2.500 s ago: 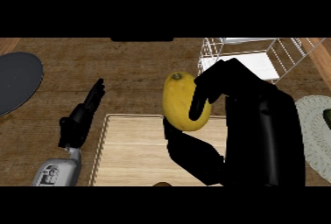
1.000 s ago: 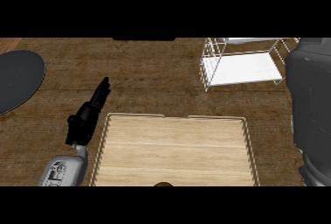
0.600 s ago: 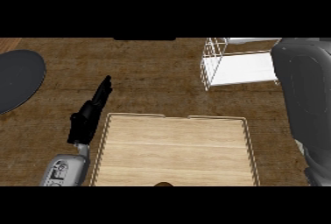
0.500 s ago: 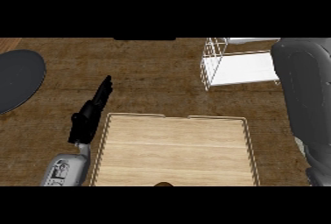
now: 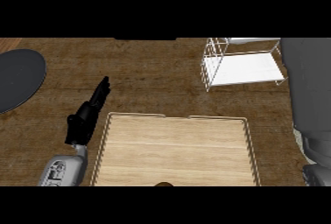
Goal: Pick the lemon from the tray and place it in the tiered shelf
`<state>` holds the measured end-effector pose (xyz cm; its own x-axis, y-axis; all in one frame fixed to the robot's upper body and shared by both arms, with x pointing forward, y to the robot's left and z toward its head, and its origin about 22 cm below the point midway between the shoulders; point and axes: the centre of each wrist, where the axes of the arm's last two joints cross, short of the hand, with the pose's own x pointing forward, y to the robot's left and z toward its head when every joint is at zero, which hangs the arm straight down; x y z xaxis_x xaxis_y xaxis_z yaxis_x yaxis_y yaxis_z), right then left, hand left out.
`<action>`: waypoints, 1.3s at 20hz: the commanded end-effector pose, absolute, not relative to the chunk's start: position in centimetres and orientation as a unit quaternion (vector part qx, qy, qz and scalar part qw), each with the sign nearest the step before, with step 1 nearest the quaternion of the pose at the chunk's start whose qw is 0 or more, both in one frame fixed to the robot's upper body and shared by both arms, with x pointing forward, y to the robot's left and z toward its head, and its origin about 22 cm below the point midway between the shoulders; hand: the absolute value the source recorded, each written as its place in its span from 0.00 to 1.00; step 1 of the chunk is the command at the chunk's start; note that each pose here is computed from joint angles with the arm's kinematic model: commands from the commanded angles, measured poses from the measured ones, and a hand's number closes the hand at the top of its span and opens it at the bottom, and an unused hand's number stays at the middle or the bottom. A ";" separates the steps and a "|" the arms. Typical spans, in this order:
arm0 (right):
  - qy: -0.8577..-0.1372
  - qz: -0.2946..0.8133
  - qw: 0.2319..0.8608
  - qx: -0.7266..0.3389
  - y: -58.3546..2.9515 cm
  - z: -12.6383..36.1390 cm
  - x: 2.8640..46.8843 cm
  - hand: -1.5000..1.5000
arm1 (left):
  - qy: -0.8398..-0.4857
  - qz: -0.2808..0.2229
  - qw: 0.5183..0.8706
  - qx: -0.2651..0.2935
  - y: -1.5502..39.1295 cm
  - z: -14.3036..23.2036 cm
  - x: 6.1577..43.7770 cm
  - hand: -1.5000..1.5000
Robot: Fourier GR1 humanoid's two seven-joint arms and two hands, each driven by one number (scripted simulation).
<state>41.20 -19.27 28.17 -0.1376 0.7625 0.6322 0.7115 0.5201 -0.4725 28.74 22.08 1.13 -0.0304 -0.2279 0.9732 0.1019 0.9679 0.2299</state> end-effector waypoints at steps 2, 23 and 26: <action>-0.762 0.020 0.440 -0.476 -19.9 27.0 43.0 1.00 | -0.708 -0.119 0.695 0.041 22.2 1.3 29.2 0.50; -0.705 -0.070 0.499 -0.500 -25.1 26.3 41.8 0.00 | -0.704 -0.116 0.699 0.047 22.0 1.8 28.8 0.50; -0.714 -0.057 0.507 -0.480 -24.3 29.2 41.5 0.00 | -0.707 -0.113 0.697 0.040 22.7 1.9 28.7 0.50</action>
